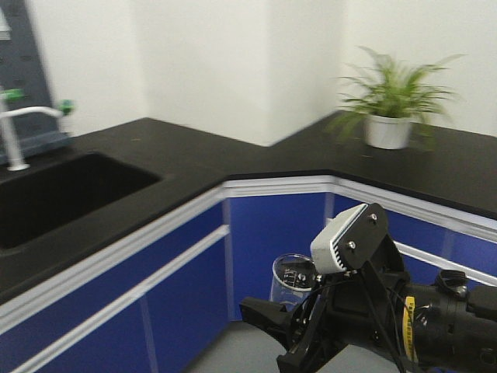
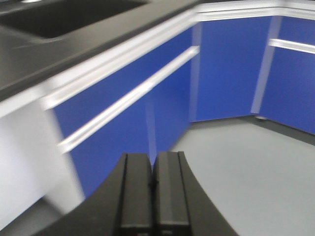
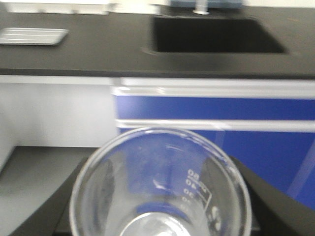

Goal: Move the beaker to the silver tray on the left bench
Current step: 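Carry the beaker in the right gripper while driving to the other bench, then approach the silver tray with the beaker held in the right gripper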

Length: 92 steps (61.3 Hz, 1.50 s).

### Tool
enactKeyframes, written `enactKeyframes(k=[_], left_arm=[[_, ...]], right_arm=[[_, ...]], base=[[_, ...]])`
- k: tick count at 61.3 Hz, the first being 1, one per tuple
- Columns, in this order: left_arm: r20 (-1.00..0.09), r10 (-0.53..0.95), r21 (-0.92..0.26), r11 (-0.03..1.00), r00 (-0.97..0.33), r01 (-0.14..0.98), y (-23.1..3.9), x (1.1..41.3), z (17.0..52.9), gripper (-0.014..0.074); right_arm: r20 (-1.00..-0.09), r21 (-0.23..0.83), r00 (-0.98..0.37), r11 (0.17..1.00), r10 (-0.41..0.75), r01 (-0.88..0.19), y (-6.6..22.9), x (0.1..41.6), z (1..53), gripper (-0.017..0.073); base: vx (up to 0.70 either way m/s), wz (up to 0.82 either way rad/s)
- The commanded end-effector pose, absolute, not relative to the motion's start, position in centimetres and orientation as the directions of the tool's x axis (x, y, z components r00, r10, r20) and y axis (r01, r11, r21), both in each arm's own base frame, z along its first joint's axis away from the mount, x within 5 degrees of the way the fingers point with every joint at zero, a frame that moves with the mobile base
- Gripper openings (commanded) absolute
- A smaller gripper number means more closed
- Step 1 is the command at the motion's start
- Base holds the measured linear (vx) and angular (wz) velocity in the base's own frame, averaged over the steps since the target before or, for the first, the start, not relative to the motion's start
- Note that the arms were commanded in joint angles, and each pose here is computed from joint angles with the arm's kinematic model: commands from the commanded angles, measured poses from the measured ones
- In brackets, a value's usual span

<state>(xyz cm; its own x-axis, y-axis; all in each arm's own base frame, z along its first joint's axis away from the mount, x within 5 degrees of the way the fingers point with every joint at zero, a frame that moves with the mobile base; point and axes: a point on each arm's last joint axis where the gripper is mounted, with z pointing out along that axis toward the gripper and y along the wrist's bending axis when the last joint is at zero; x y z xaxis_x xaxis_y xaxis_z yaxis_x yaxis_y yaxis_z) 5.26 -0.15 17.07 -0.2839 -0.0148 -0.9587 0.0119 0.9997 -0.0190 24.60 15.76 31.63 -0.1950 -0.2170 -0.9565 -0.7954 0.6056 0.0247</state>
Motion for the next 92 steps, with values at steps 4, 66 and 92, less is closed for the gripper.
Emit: enactKeyframes(k=[4,66,92], left_arm=[[-0.975,-0.023,-0.027,1.0,-0.22,0.013,-0.15,5.44,17.13,0.0001],[-0.975,-0.023,-0.027,1.0,-0.22,0.013,-0.15,5.44,17.13,0.0001],[-0.975,-0.023,-0.027,1.0,-0.22,0.013,-0.15,5.44,17.13,0.0001]], right_arm=[[-0.974,0.029,-0.158,0.609,-0.16,-0.793,15.69,24.33,33.62,-0.0011],[-0.974,0.029,-0.158,0.61,-0.16,-0.792,15.68,24.33,33.62,-0.0011],[-0.974,0.029,-0.158,0.61,-0.16,-0.792,15.68,24.33,33.62,-0.0011]], base=[[0.08,0.9],[0.15,0.65],[0.17,0.36]])
